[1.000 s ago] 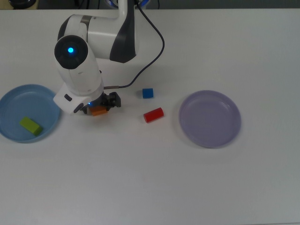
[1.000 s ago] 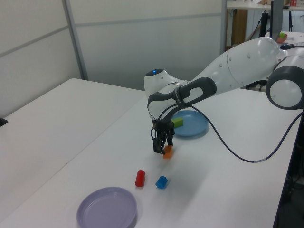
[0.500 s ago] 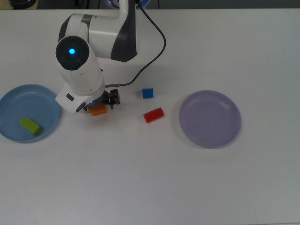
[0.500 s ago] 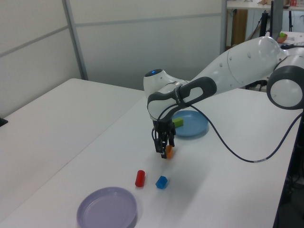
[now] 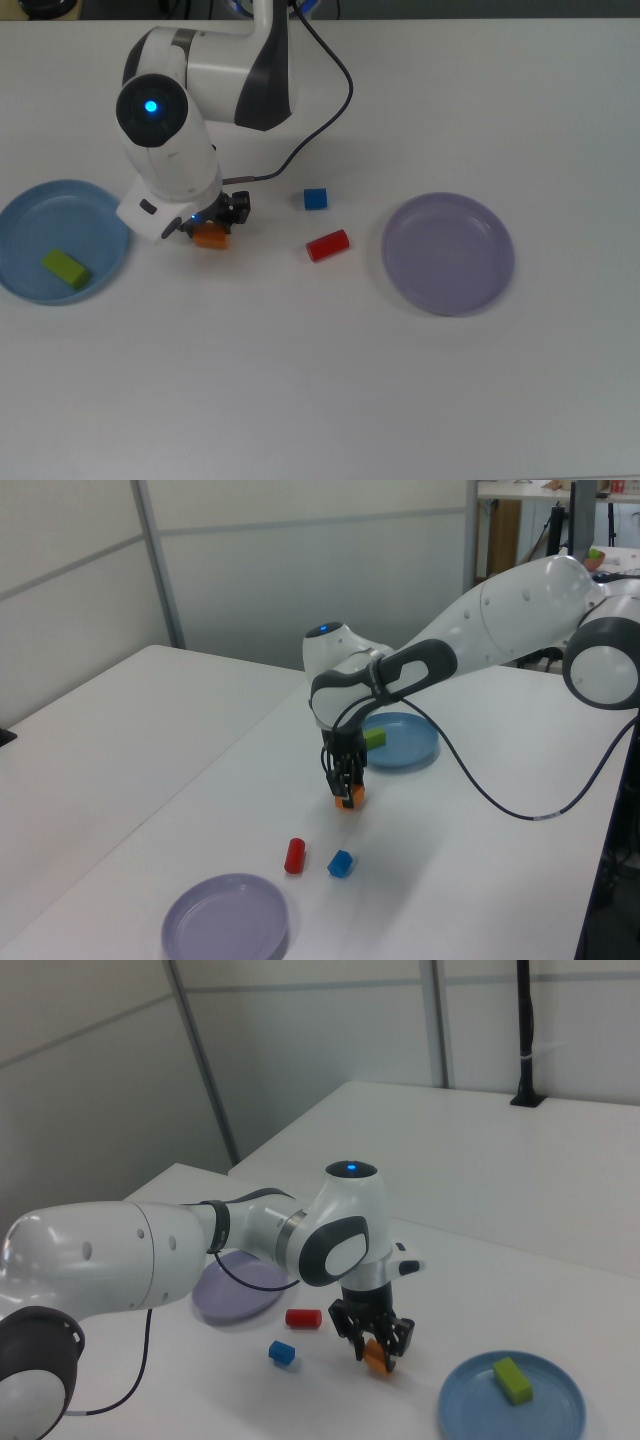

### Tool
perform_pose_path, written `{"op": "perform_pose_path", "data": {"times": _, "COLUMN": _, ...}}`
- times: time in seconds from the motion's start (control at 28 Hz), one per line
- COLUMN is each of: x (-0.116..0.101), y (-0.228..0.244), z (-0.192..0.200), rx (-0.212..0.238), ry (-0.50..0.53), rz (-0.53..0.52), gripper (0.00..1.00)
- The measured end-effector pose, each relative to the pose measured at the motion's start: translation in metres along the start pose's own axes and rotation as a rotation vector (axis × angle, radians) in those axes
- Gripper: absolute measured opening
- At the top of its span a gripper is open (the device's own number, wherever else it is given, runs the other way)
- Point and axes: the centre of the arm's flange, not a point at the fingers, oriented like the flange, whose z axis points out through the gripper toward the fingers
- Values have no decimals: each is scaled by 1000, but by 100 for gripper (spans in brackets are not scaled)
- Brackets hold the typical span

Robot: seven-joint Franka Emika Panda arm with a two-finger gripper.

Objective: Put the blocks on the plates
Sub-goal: 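Carry the orange block onto the blue plate and release it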

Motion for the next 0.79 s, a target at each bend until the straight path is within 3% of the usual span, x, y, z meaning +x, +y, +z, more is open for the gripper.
{"op": "perform_pose_path", "data": {"times": 0.21, "x": -14, "y": 31, "z": -46, "rx": -2, "ry": 19, "rz": 16, "gripper": 53}}
{"op": "perform_pose_path", "data": {"times": 0.43, "x": -40, "y": 92, "z": -84, "rx": -10, "ry": 67, "rz": 82, "gripper": 53}}
{"op": "perform_pose_path", "data": {"times": 0.61, "x": -58, "y": 141, "z": -68, "rx": -3, "ry": 54, "rz": 122, "gripper": 53}}
{"op": "perform_pose_path", "data": {"times": 0.79, "x": -48, "y": 160, "z": -30, "rx": -17, "ry": 81, "rz": 139, "gripper": 53}}
